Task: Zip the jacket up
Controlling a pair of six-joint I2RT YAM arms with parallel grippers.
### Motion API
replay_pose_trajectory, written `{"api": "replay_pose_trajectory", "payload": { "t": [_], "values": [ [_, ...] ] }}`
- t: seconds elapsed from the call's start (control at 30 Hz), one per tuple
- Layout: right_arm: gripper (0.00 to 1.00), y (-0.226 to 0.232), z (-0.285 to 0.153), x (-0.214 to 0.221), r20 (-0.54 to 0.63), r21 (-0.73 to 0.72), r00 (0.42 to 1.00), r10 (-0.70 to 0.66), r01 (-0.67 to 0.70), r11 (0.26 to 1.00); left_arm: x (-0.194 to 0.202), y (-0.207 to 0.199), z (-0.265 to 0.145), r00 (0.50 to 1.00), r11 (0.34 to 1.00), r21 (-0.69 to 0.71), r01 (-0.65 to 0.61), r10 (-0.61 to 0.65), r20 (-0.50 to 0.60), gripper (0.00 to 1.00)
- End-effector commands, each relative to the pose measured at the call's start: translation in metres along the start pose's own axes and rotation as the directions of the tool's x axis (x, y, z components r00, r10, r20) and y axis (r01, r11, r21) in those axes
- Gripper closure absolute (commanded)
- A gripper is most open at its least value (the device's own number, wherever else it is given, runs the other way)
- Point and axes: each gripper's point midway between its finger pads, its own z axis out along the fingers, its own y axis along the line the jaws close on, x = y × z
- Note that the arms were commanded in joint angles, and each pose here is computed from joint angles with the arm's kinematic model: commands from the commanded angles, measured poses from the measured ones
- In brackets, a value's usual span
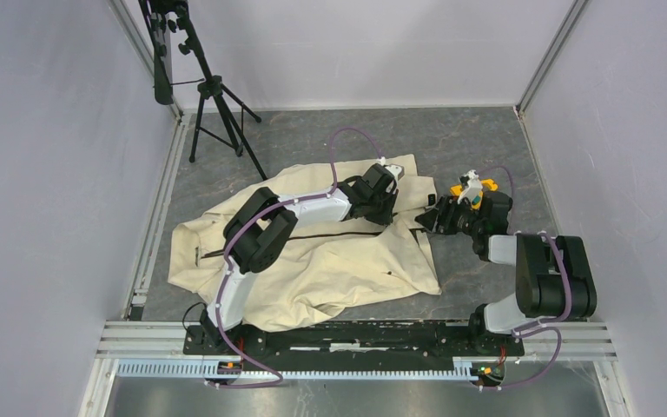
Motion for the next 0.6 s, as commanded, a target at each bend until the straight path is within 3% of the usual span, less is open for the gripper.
{"api": "replay_pose_trajectory", "payload": {
  "t": [0.0,0.27,0.57],
  "values": [
    [0.29,-0.002,0.005,-0.008,-0.008,-0.033,0.999,-0.051,0.051,0.998,0.039,0.021,0.003,0.992,0.997,-0.056,-0.045,0.038,-0.116,0.98],
    [0.36,0.002,0.005,0.003,-0.044,-0.064,0.999,-0.015,0.012,0.998,0.039,0.021,0.004,0.992,0.997,-0.055,-0.045,0.039,-0.117,0.98],
    [0.52,0.016,-0.004,0.005,-0.02,-0.103,1.0,-0.02,0.018,0.995,0.04,0.022,0.005,0.992,0.997,-0.059,-0.045,0.037,-0.12,0.98]
  ]
}}
